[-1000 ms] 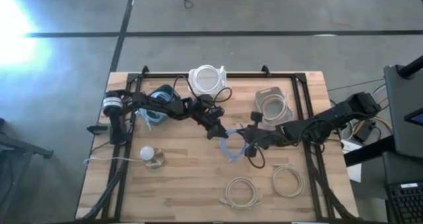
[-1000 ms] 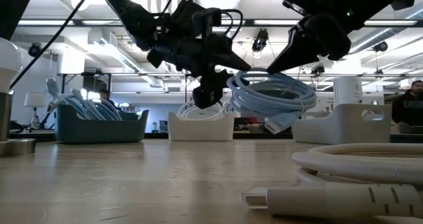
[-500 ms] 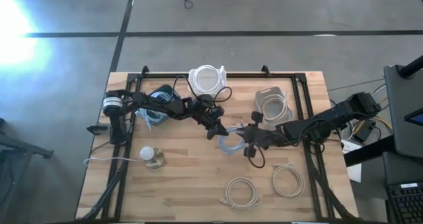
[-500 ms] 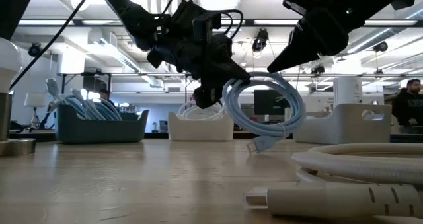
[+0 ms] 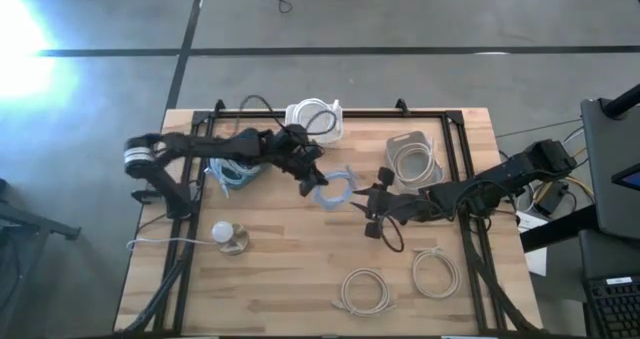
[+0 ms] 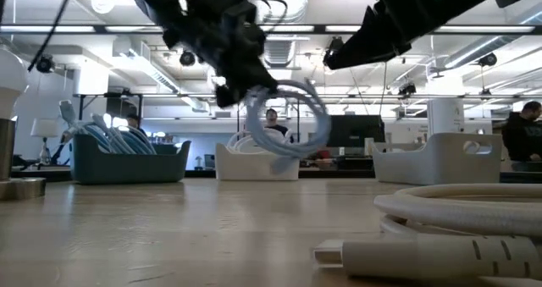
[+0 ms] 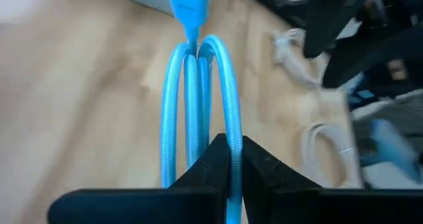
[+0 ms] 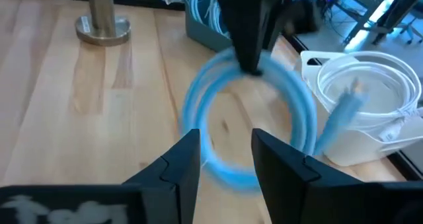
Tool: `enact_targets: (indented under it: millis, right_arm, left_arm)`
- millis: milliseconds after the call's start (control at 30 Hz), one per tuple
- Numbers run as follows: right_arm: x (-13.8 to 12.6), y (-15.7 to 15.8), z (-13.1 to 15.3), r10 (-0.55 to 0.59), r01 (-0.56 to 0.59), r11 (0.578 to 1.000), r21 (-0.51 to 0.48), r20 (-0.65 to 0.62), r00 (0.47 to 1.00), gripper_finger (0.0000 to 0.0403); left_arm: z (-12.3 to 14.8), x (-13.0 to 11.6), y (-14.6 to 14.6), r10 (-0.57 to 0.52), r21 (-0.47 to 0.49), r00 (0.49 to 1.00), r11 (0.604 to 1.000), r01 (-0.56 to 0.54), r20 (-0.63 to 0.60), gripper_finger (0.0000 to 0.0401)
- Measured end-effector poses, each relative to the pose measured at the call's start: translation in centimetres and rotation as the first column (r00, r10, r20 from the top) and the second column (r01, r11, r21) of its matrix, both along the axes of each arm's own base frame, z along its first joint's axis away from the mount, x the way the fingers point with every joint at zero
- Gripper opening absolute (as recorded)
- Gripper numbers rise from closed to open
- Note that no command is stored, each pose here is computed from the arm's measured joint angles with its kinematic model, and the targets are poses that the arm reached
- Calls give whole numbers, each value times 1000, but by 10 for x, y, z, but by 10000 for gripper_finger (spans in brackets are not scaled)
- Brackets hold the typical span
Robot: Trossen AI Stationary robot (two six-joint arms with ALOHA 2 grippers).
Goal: Sort HDMI cables
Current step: Put the blue hdmi cable into the blue bin
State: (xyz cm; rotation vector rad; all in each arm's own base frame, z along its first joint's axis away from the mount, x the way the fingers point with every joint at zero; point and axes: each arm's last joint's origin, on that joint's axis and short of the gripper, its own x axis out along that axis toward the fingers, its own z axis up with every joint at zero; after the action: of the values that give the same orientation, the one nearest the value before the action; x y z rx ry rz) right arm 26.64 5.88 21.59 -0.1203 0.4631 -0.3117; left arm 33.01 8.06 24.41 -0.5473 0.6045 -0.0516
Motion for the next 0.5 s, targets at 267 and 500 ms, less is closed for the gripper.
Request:
enact_targets:
  millis: [267, 500]
  right_arm:
    - [1, 0, 2, 2, -2, 1000, 3, 7, 1000, 127]
    - [1, 0, 2, 2, -2, 1000, 3, 6, 1000, 121]
  left_arm:
    - [59, -75, -7, 326, 283, 938, 916, -283, -117, 23]
    - [80, -134, -15, 612, 390, 775, 759, -522, -154, 23]
